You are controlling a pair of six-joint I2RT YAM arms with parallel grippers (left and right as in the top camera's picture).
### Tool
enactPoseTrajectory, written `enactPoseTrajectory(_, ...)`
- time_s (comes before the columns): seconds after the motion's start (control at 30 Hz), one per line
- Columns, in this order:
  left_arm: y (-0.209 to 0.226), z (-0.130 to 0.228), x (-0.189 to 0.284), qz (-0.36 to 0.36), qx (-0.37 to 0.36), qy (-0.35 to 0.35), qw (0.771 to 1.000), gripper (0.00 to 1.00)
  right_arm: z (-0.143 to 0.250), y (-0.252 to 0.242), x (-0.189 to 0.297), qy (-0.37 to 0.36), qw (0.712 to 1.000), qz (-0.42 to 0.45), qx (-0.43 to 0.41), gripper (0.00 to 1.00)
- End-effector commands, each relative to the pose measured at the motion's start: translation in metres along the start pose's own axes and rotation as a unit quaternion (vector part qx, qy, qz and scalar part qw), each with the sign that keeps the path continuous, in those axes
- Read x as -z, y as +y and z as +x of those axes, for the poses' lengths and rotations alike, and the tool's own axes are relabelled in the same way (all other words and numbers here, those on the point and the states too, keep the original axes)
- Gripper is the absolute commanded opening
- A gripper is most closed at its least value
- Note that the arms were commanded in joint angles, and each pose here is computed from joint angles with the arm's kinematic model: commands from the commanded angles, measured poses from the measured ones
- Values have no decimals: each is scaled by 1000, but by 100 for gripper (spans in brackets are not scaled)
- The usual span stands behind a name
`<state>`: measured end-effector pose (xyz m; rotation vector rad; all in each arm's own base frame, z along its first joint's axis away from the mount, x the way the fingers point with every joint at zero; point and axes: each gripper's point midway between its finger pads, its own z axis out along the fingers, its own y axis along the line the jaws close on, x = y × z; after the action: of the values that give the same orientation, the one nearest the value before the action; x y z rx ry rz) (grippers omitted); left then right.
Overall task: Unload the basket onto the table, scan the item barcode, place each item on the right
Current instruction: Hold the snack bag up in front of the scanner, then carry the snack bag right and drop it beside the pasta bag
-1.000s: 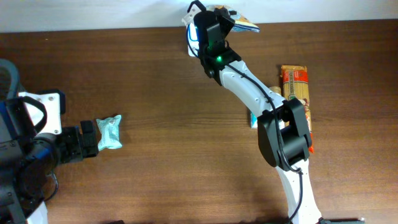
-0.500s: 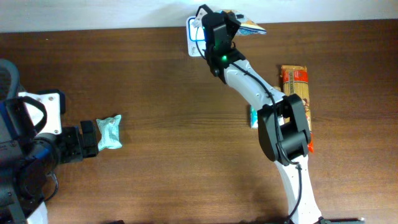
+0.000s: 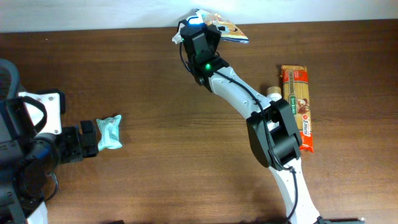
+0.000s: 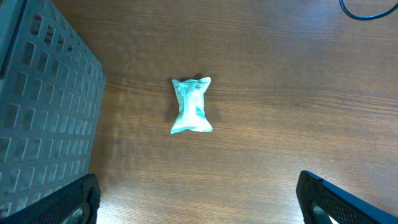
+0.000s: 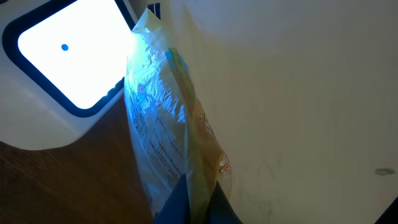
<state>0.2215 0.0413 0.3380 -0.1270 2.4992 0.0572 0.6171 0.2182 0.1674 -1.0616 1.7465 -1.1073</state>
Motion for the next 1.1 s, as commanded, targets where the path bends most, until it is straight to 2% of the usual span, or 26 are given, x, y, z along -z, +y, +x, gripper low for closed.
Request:
enactPoseTrajectory(0.0, 2, -1, 2, -5, -7, -4, 1000, 99, -10, -3, 9, -6, 1000, 6, -5, 4)
enactPoseTrajectory(0.23, 2, -1, 2, -5, -7, -4, 1000, 99, -7, -14, 11, 2, 1000, 17, -12, 4)
enactPoseTrajectory(0.43, 2, -1, 2, -5, -7, -4, 1000, 99, 25, -109, 22, 18, 991, 87, -97, 4)
enactPoseTrajectory(0.53, 2, -1, 2, -5, -7, -4, 1000, 99, 27, -155, 66, -46, 979, 28, -194, 4)
enactPoseTrajectory(0.63, 2, -1, 2, -5, -7, -4, 1000, 99, 48, -183, 116, -58, 963, -31, -263, 4)
enactPoseTrajectory(0.67, 2, -1, 2, -5, -7, -4, 1000, 99, 55, -179, 138, -59, 950, -78, -297, 4)
enactPoseTrajectory(0.73, 2, -1, 2, -5, -7, -4, 1000, 99, 72, -163, 183, -51, 904, -192, -379, 4)
enactPoseTrajectory(0.77, 2, -1, 2, -5, -7, -4, 1000, 99, 86, -161, 198, -29, 880, -220, -420, 4)
enactPoseTrajectory(0.87, 2, -1, 2, -5, -7, -4, 1000, 99, 154, -159, 240, 39, 818, -299, -490, 4)
enactPoseTrajectory(0.93, 2, -1, 2, -5, -7, -4, 1000, 99, 193, -161, 246, 67, 778, -336, -527, 4)
enactPoseTrajectory(0.97, 2, -1, 2, -5, -7, -4, 1000, 100, 221, -160, 242, 96, 753, -343, -553, 4)
enactPoseTrajectory(1.0, 2, -1, 2, -5, -7, -4, 1000, 99, 259, -156, 233, 141, 715, -348, -589, 4)
enactPoseTrajectory(1.07, 2, -1, 2, -5, -7, -4, 1000, 99, 308, -147, 216, 201, 670, -342, -627, 4)
